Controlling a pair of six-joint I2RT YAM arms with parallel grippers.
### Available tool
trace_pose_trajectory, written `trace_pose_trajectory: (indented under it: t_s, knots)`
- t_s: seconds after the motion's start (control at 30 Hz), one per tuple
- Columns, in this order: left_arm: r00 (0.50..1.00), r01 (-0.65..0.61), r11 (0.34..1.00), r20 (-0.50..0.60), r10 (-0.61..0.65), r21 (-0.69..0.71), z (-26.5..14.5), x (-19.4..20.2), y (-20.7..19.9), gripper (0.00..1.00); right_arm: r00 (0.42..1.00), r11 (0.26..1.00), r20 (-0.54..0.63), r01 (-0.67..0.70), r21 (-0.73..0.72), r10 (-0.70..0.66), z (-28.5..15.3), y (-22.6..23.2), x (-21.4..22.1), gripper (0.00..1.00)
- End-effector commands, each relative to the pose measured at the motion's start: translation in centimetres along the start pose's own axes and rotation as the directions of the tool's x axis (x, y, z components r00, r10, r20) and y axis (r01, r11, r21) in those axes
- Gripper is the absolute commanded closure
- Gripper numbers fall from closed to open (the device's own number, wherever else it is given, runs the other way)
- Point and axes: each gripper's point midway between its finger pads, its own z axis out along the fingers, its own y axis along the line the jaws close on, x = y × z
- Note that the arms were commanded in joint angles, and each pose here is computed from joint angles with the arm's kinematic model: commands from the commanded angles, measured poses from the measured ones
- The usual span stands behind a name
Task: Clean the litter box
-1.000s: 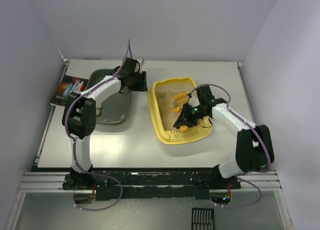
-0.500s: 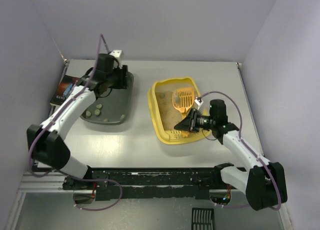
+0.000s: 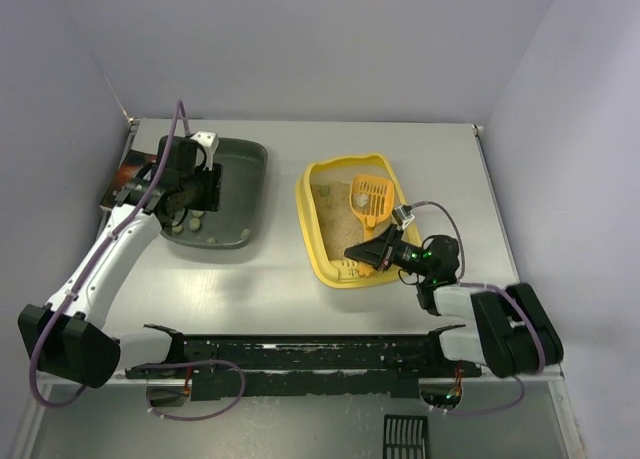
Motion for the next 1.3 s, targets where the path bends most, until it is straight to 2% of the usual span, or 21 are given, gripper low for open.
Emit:
trace_pose_trajectory:
  t_s: [0.0, 0.2, 0.3, 0.37, 0.43, 0.5, 0.63, 0.9, 1.03, 1.27]
  knots:
    - [0.999, -0.008, 1.0, 0.036, 0.009, -0.03, -1.0, 0.1, 1.1, 0.38, 0.994, 0.956, 0.057, 0.104, -0.273, -0.092, -0.8, 6.2, -0.6, 1.0]
    - [1.0, 0.019, 1.0, 0.016, -0.019, -0.016, -0.2, 0.8, 0.8, 0.39, 0.996, 0.96, 0.026, 0.088, -0.267, -0.084, -0.5, 6.0, -0.5, 1.0]
    - [0.999, 0.027, 1.0, 0.017, -0.027, -0.014, -0.1, 0.8, 0.8, 0.39, 0.996, 0.974, 0.01, 0.085, -0.211, -0.085, -0.2, 4.9, -0.4, 1.0]
    - [0.999, 0.032, 0.999, 0.023, -0.032, -0.02, 0.0, 0.7, 0.9, 0.39, 0.996, 0.987, 0.008, 0.094, -0.13, -0.094, 0.0, 3.3, -0.5, 1.0]
    - [0.999, 0.032, 0.999, 0.023, -0.031, -0.021, 0.0, 0.7, 0.9, 0.39, 0.991, 0.99, 0.019, 0.132, 0.051, -0.133, 0.6, 0.4, -1.6, 1.0]
    - [0.999, 0.036, 0.999, 0.021, -0.035, -0.023, 0.0, 0.8, 0.9, 0.39, 0.974, 0.939, 0.014, 0.214, 0.269, -0.226, 0.0, -1.9, -2.6, 1.0]
    - [0.999, 0.045, 0.998, 0.022, -0.044, -0.033, 0.3, 0.9, 1.1, 0.39, 0.949, 0.86, -0.025, 0.296, 0.415, -0.315, -1.6, -2.3, -3.1, 1.0]
    - [0.998, 0.055, 0.998, 0.017, -0.055, -0.038, 0.6, 1.0, 1.2, 0.4, 0.97, 0.698, -0.075, 0.219, 0.682, -0.231, -4.5, -5.5, -3.8, 1.0]
    - [0.998, 0.06, 0.997, 0.015, -0.059, -0.043, 0.7, 1.2, 1.4, 0.4, 0.987, 0.586, -0.111, 0.158, 0.795, -0.115, -5.8, -6.2, -4.0, 1.0]
    - [0.998, 0.066, 0.997, 0.029, -0.064, -0.045, 0.6, 1.4, 1.5, 0.41, 0.979, 0.536, -0.2, 0.194, 0.822, -0.049, -6.1, -3.5, -4.7, 1.0]
